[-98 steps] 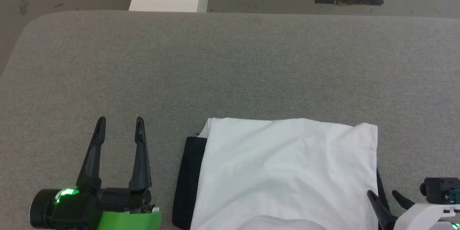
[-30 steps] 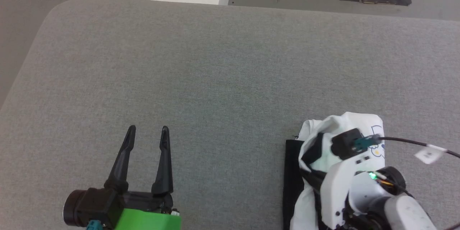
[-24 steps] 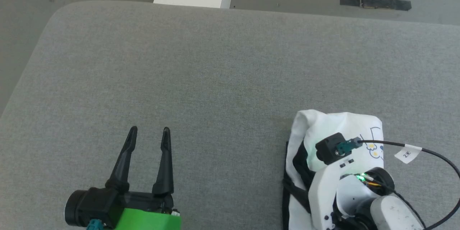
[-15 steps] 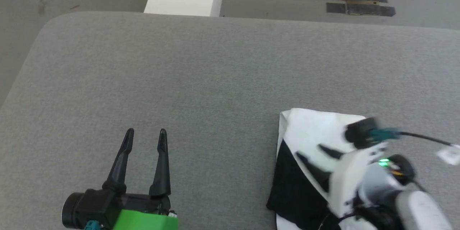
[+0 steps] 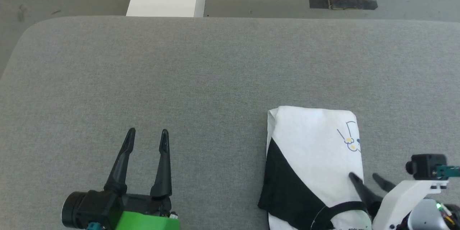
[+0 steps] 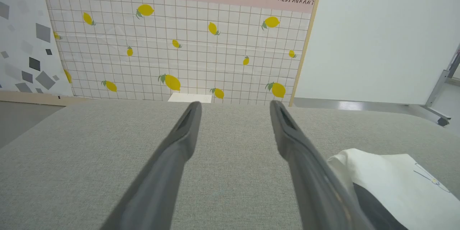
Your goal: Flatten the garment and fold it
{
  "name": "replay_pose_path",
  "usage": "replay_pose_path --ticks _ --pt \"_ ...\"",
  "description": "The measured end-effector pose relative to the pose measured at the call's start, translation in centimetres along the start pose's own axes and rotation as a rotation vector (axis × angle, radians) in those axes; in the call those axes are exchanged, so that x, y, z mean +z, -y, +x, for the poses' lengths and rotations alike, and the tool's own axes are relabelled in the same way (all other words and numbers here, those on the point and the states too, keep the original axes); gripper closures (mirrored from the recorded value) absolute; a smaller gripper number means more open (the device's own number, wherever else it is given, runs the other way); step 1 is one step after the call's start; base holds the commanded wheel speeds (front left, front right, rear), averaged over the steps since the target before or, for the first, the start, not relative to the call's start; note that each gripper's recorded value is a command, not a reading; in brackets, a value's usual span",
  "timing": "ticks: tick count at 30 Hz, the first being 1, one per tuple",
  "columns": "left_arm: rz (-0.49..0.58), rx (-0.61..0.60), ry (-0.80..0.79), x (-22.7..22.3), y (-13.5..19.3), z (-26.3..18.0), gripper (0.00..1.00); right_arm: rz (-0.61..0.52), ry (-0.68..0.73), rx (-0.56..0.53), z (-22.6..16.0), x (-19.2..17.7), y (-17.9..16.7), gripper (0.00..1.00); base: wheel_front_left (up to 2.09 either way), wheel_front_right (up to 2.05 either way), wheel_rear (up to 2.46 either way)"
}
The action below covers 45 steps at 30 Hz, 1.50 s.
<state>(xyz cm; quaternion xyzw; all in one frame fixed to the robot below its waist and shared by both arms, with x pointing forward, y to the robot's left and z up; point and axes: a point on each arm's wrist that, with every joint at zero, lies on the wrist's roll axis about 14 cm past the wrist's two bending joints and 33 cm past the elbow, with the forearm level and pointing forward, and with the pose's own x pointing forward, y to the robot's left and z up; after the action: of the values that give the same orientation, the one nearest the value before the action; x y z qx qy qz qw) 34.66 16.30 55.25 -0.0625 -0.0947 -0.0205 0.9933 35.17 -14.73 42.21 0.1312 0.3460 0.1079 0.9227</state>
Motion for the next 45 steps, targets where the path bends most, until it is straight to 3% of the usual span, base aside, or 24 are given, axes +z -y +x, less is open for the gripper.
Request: replay_pose_path --ticks 12,13,14,15,30,37,45 --pt "0.019 0.026 -0.030 -1.0 -0.9 0.4 0.00 0.042 -0.109 -0.009 3.8 -2.5 0.4 0.00 0.00 0.00 0.00" --pt "0.020 0.028 -0.032 -1.1 -0.9 0.5 0.00 0.044 -0.112 -0.006 4.1 -2.5 0.3 0.53 0.00 0.00 0.00" --pt "0.021 0.030 -0.033 -1.1 -1.0 0.5 0.00 0.049 -0.117 -0.001 4.4 -2.6 0.2 0.93 0.00 0.00 0.00" --pt "0.022 0.033 -0.035 -1.2 -1.1 0.5 0.00 0.056 -0.120 0.004 4.6 -2.6 0.1 1.00 0.00 0.00 0.00" --pt "0.011 -0.019 0.005 -0.1 0.4 1.1 0.00 0.049 -0.018 -0.006 3.6 0.1 0.4 1.00 0.00 0.00 0.00" --pt "-0.006 -0.098 0.016 0.4 2.5 1.8 0.00 -0.036 0.051 -0.099 0.7 3.0 4.3 1.00 0.00 0.00 0.00" --pt "-0.026 -0.212 0.012 0.3 5.7 3.1 0.00 -0.213 0.084 -0.245 -3.3 7.8 9.7 1.00 0.00 0.00 0.00"
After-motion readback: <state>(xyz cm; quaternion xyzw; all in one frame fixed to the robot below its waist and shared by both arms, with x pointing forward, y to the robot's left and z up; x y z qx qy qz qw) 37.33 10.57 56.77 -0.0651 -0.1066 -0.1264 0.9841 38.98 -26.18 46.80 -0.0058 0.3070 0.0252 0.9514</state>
